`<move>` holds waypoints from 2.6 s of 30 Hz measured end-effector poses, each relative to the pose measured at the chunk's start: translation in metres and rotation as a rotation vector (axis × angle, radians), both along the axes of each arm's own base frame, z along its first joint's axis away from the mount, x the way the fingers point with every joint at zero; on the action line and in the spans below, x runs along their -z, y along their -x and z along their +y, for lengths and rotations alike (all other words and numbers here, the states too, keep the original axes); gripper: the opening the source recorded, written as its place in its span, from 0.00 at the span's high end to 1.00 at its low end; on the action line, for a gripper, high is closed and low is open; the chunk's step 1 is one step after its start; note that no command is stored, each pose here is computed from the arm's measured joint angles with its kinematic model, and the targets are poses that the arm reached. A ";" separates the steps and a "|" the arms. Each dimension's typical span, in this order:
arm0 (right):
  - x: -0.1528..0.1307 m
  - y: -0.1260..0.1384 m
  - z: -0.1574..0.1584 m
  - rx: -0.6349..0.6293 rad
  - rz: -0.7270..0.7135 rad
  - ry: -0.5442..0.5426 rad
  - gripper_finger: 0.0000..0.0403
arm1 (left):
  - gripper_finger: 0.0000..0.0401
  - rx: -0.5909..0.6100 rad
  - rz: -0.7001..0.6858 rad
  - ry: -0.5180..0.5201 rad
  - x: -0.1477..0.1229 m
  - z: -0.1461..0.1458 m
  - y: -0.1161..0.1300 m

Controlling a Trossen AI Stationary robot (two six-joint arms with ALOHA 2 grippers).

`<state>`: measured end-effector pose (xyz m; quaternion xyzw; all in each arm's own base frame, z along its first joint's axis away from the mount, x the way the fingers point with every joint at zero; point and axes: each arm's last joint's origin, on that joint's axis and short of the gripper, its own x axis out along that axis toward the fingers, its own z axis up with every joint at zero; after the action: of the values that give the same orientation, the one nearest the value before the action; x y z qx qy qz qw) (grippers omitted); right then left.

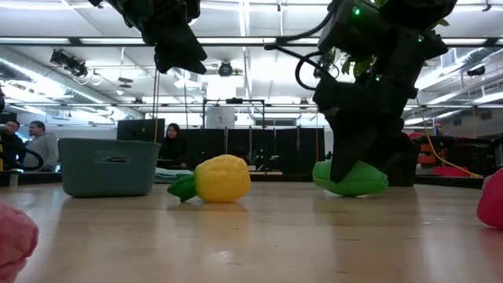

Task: Pick and placing Produce into tupperware
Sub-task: Put the corn into the blue bin

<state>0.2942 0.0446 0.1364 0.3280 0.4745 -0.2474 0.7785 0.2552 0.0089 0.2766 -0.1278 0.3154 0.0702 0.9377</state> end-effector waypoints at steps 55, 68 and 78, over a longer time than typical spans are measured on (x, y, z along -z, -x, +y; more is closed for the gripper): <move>-0.074 -0.250 -0.039 -0.579 -0.530 0.404 0.45 | 0.57 -0.126 -0.362 -0.173 -0.227 0.023 0.103; -0.042 -0.256 -0.055 -0.718 -0.420 0.497 0.44 | 0.57 -0.123 -0.342 -0.172 -0.225 0.023 0.103; -0.036 -0.255 -0.045 -0.930 -0.458 0.462 0.44 | 0.57 -0.130 -0.338 -0.159 -0.225 0.023 0.100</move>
<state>0.5495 -0.0008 0.1722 -0.0492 0.3214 0.1018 0.9402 0.1549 0.0322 0.5011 -0.0834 0.1378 0.1326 0.9780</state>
